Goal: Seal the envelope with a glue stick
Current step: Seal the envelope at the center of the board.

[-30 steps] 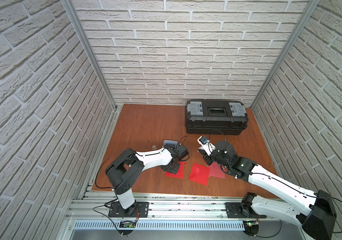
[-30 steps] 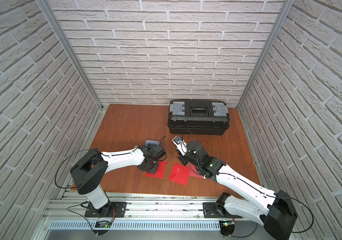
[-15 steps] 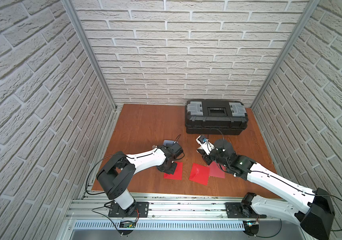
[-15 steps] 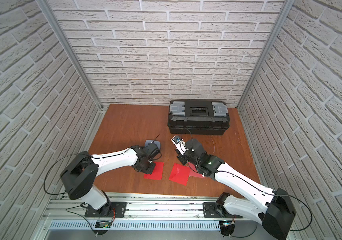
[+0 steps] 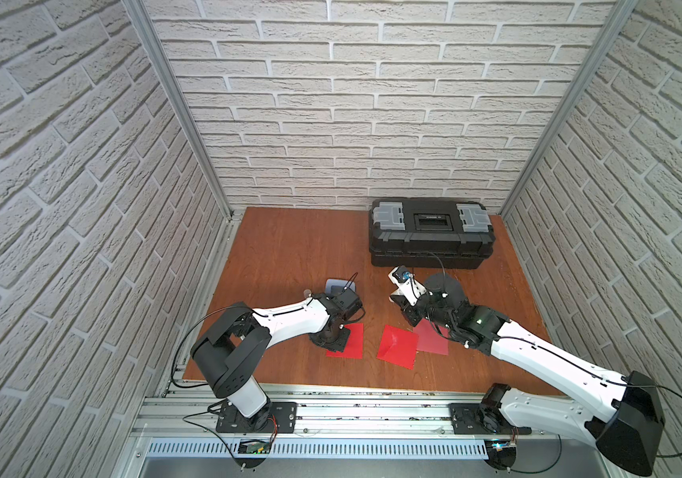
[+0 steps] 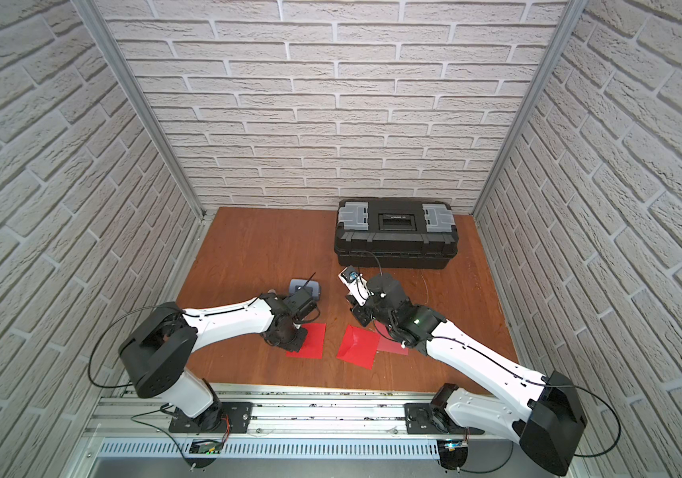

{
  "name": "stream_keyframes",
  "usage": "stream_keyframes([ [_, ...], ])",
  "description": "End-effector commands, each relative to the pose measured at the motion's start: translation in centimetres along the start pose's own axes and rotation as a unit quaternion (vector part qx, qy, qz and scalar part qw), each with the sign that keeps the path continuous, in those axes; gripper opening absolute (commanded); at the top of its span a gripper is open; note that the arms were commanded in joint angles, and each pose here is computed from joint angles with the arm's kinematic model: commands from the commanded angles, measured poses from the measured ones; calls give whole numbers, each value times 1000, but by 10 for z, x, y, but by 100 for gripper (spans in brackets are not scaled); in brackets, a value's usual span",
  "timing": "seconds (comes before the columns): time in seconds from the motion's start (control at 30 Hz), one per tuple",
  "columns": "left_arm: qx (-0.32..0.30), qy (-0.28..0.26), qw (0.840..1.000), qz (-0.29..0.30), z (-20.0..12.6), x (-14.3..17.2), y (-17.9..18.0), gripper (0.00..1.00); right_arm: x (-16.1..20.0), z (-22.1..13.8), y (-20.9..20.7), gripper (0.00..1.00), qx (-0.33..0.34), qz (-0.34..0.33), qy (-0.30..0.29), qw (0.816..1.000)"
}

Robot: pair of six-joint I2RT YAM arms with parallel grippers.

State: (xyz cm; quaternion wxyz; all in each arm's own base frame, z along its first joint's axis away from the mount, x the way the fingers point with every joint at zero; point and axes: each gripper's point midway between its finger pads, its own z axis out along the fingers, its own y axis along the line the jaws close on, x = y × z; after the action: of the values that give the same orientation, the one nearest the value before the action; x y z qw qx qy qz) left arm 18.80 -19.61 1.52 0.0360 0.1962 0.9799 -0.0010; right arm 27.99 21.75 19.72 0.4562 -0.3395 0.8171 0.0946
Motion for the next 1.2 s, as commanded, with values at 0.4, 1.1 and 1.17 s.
stream_keyframes([
  [0.4,-78,120,989,47,38,48,6,16,-11,-4,-4,3,5,1,-15,1000],
  [1.1,39,-14,999,-31,-16,-20,-4,20,-13,-2,-3,3,3,13,-19,1000],
  [1.17,40,-12,999,-31,-13,-21,-5,20,-13,-2,-3,3,2,13,-18,1000],
])
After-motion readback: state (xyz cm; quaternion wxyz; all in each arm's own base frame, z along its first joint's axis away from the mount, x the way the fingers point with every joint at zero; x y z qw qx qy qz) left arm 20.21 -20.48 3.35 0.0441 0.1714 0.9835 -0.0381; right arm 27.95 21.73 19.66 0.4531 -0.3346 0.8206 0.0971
